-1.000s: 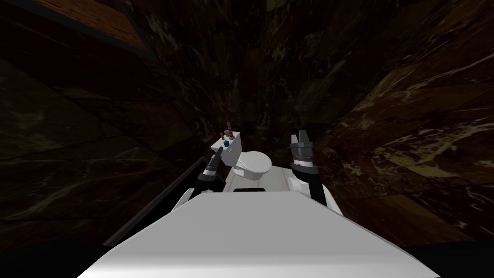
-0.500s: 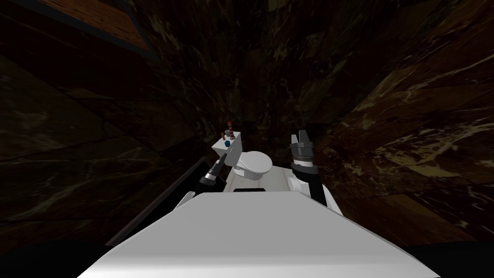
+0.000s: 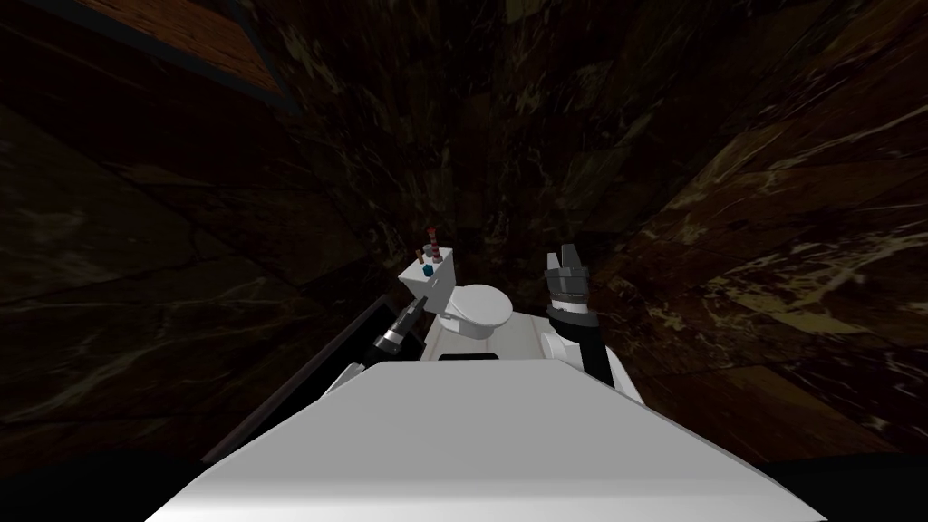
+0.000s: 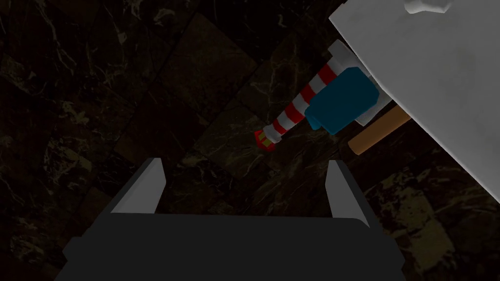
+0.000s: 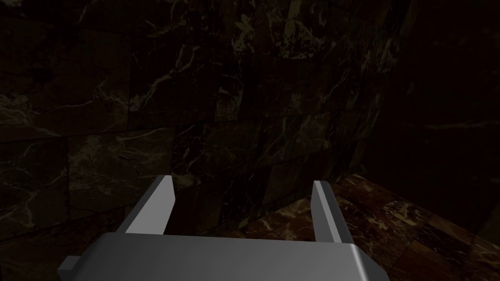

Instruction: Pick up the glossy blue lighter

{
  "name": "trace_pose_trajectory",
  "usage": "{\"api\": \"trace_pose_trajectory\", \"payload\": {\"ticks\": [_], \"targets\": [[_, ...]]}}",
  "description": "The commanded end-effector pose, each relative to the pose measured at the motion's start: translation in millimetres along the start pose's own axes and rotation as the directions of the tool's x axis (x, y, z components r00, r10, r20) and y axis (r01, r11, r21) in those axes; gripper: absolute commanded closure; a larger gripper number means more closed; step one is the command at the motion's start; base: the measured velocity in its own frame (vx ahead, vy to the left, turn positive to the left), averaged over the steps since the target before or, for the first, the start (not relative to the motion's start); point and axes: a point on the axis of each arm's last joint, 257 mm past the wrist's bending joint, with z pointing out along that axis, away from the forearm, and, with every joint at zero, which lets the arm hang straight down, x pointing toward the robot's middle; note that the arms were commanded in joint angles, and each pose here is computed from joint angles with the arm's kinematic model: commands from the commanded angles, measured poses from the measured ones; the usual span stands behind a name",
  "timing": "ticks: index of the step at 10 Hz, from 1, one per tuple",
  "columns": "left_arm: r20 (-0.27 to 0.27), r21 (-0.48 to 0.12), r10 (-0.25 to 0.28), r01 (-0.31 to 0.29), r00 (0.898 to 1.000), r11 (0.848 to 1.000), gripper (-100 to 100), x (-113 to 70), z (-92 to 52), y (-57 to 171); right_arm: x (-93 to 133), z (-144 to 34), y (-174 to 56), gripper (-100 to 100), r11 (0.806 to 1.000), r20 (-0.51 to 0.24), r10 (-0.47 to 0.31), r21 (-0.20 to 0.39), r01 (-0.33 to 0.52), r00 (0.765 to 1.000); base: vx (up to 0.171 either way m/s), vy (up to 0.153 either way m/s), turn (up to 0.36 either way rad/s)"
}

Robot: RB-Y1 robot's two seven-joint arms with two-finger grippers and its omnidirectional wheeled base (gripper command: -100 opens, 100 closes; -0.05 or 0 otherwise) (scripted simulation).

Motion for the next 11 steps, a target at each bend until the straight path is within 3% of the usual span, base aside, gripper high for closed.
{"api": "trace_pose_trajectory", "payload": {"ticks": [1, 3, 4, 5, 8, 9, 10, 11], "targets": [[-0.028, -0.022, 0.054, -0.054, 0.998, 0.998, -100, 1.5, -3.7, 13.8, 0.0, 0.0, 0.0, 0, 1.000, 0.000, 0.000, 0.000, 0.000, 1.000, 0.050, 0.006, -0.012], [-0.064, -0.050, 0.168, -0.172, 0.984, 0.984, -100, -4.8, -9.2, 36.6, 0.0, 0.0, 0.0, 0, 1.000, 0.000, 0.000, 0.000, 0.000, 1.000, 0.099, -0.014, -0.035], [-0.070, -0.057, 0.200, -0.204, 0.977, 0.977, -100, -8.7, -10.1, 42.3, 0.0, 0.0, 0.0, 0, 1.000, 0.000, 0.000, 0.000, 0.000, 1.000, 0.129, -0.015, -0.042], [-0.077, -0.068, 0.264, -0.269, 0.962, 0.961, -100, -18.9, -11.2, 53.3, 0.0, 0.0, 0.0, 0, 1.000, 0.000, 0.000, 0.000, 0.000, 1.000, 0.155, -0.034, -0.065], [-0.076, -0.087, 0.354, -0.360, 0.932, 0.929, -100, -38.8, -11.4, 67.7, 0.0, 0.0, 0.0, 0, 1.000, 0.000, 0.000, 0.000, 0.000, 1.000, 0.140, -0.034, -0.051], [-0.071, -0.099, 0.409, -0.414, 0.910, 0.905, -100, -53.3, -11.0, 75.4, 0.0, 0.0, 0.0, 0, 1.000, 0.000, 0.000, 0.000, 0.000, 1.000, 0.163, -0.053, -0.086], [-0.068, -0.105, 0.433, -0.438, 0.899, 0.893, -100, -60.4, -10.8, 78.6, 0.0, 0.0, 0.0, 0, 1.000, 0.000, 0.000, 0.000, 0.000, 1.000, 0.176, -0.051, -0.056], [-0.062, -0.115, 0.473, -0.477, 0.879, 0.871, -100, -73.1, -10.3, 83.3, 0.0, -0.1, 0.0, 0, 1.000, 0.000, 0.000, 0.000, 0.000, 1.000, 0.176, -0.045, -0.064]]}}
